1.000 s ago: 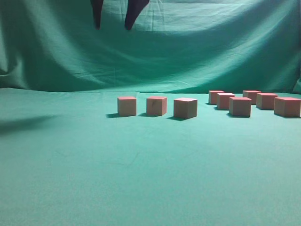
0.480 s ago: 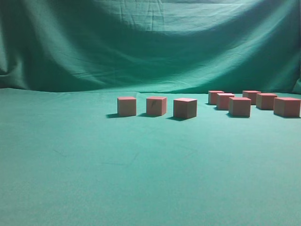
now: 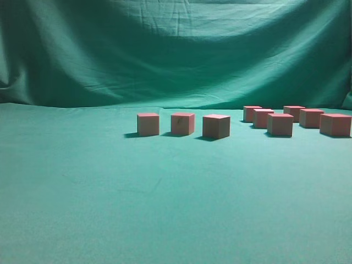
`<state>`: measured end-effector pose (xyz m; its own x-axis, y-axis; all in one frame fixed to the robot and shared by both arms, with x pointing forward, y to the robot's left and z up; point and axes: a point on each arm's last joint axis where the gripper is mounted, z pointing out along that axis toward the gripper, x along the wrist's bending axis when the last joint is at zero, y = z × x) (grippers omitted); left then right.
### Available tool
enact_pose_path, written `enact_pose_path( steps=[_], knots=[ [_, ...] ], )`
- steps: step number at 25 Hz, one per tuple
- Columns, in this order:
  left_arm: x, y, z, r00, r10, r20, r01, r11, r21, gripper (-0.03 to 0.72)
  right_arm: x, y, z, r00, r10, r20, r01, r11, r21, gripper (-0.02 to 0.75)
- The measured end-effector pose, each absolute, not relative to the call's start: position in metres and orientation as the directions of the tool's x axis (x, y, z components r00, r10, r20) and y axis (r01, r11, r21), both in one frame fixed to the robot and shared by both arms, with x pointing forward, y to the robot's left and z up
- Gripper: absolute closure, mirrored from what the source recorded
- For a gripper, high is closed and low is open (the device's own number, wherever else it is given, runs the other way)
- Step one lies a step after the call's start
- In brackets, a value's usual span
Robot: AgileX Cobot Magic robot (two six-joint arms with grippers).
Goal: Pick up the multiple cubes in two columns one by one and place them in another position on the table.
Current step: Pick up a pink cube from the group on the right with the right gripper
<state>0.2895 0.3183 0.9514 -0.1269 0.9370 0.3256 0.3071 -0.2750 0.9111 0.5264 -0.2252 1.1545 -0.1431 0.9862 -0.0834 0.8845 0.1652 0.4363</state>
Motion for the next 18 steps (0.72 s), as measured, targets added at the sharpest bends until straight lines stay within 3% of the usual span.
enact_pose_path(
  steps=[4,5,6,10,18],
  knots=[
    [0.289,0.318,0.951,-0.127,0.937,0.326,0.307,-0.275,0.911,0.688,0.518,-0.254,1.097,-0.075,0.993,-0.088,0.94,0.099,0.325,0.309],
    [0.289,0.318,0.951,-0.127,0.937,0.326,0.307,-0.275,0.911,0.688,0.518,-0.254,1.097,-0.075,0.993,-0.088,0.94,0.099,0.325,0.309],
    [0.289,0.318,0.951,-0.127,0.937,0.326,0.307,-0.275,0.911,0.688,0.515,-0.26,1.069,-0.056,0.996,-0.066,0.952,0.073,0.296,0.309],
    [0.289,0.318,0.951,-0.127,0.937,0.326,0.307,-0.275,0.911,0.688,0.51,-0.259,1.023,-0.035,0.999,0.013,0.947,0.029,0.319,0.309],
    [0.289,0.318,0.951,-0.127,0.937,0.326,0.307,-0.275,0.911,0.688,0.53,-0.255,0.978,-0.097,0.995,0.011,0.937,0.088,0.339,0.309]
  ],
)
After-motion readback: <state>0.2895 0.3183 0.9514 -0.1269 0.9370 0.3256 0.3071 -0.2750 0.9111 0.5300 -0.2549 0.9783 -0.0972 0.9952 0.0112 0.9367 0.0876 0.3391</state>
